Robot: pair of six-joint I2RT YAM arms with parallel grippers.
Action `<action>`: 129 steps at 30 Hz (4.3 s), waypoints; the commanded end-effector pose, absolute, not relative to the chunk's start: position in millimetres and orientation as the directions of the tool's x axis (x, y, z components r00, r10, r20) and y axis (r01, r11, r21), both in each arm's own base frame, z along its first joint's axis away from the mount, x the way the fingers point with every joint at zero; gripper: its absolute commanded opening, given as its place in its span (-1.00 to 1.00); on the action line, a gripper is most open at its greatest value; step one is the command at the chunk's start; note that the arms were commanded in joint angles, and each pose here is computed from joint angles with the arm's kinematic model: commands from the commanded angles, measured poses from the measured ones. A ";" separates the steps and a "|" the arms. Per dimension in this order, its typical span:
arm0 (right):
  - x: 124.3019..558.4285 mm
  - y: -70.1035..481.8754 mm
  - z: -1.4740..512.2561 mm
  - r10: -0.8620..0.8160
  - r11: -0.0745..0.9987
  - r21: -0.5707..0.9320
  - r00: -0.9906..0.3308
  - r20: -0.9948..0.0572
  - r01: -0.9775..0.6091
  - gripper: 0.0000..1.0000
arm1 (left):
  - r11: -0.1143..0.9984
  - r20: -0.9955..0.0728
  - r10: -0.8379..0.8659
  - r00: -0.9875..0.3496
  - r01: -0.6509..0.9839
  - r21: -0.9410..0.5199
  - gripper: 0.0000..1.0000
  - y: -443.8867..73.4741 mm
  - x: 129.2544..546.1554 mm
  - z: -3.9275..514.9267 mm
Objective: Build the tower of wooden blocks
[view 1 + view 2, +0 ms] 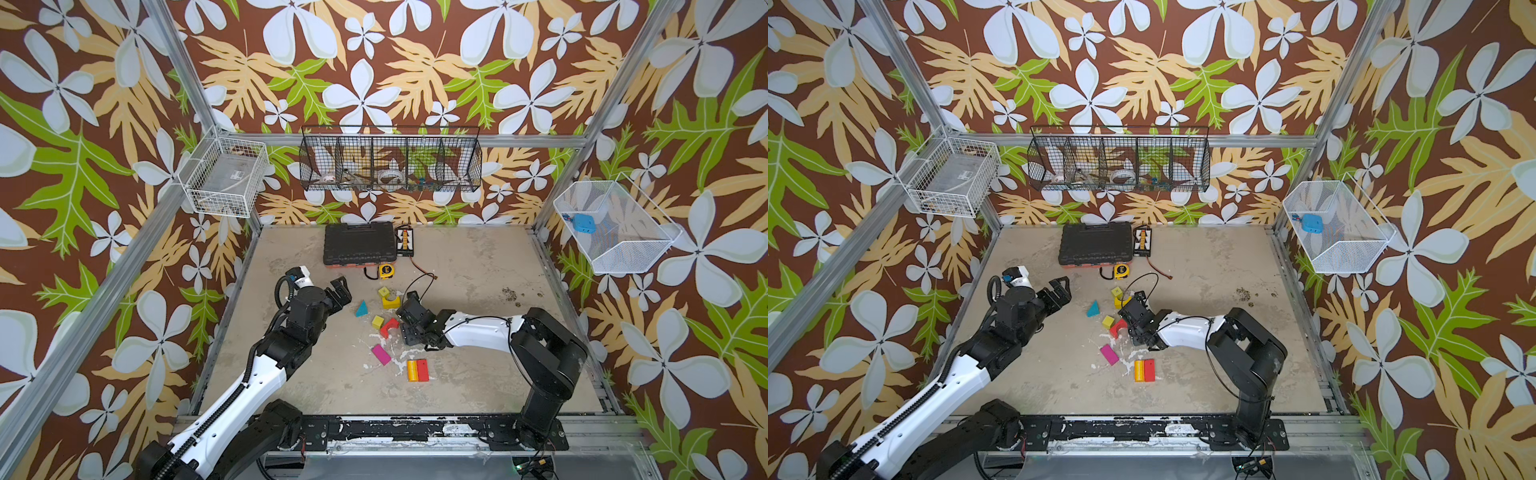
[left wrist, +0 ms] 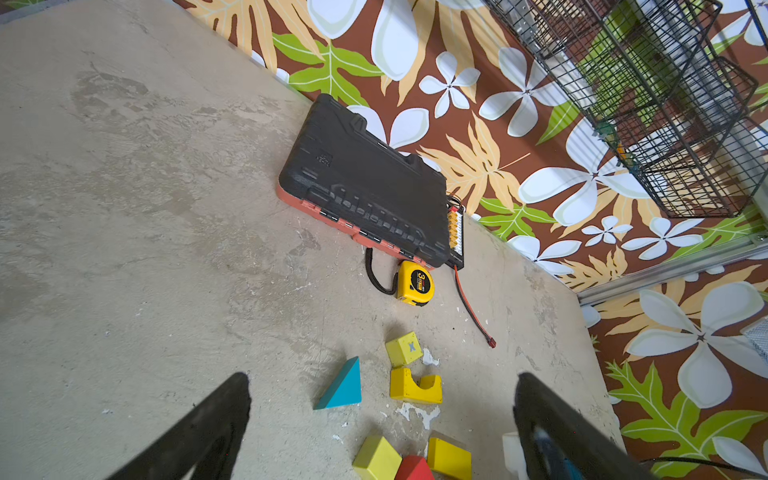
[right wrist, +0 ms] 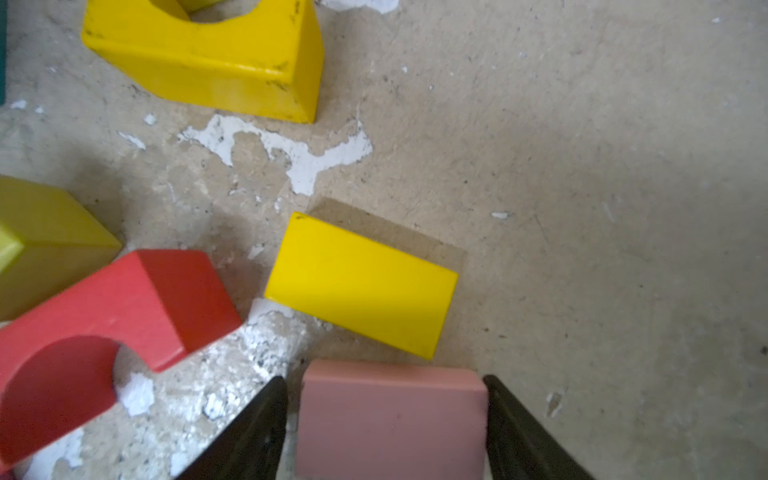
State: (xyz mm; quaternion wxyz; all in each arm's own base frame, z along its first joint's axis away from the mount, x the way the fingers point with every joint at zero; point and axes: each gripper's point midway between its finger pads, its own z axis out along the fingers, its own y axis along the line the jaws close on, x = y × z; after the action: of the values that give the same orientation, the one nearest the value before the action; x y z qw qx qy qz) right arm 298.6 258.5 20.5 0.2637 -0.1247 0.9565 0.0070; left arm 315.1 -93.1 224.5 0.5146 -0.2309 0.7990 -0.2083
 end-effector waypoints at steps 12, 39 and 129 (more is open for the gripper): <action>281.0 247.5 30.7 -0.252 0.967 -0.102 -0.838 -0.484 -0.232 0.02 | 0.794 -0.722 -0.599 -0.346 -0.142 -0.591 1.00 -94.0 316.6 229.1; 184.0 224.3 114.3 0.196 0.946 0.324 -0.790 -0.581 -0.004 -0.75 | 0.796 -0.721 -0.598 -0.350 -0.150 -0.587 1.00 -93.2 316.1 225.6; 182.3 273.2 30.0 -0.063 0.996 0.027 -0.871 -0.488 -0.087 0.15 | 0.798 -0.722 -0.594 -0.354 -0.151 -0.583 1.00 -93.2 316.1 225.0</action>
State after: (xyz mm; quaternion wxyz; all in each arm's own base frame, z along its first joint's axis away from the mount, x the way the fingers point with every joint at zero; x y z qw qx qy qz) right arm 189.2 270.1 33.7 0.2689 -0.0404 0.9622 0.0115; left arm 313.9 -93.9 219.6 0.5098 -0.2300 0.8022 -0.2092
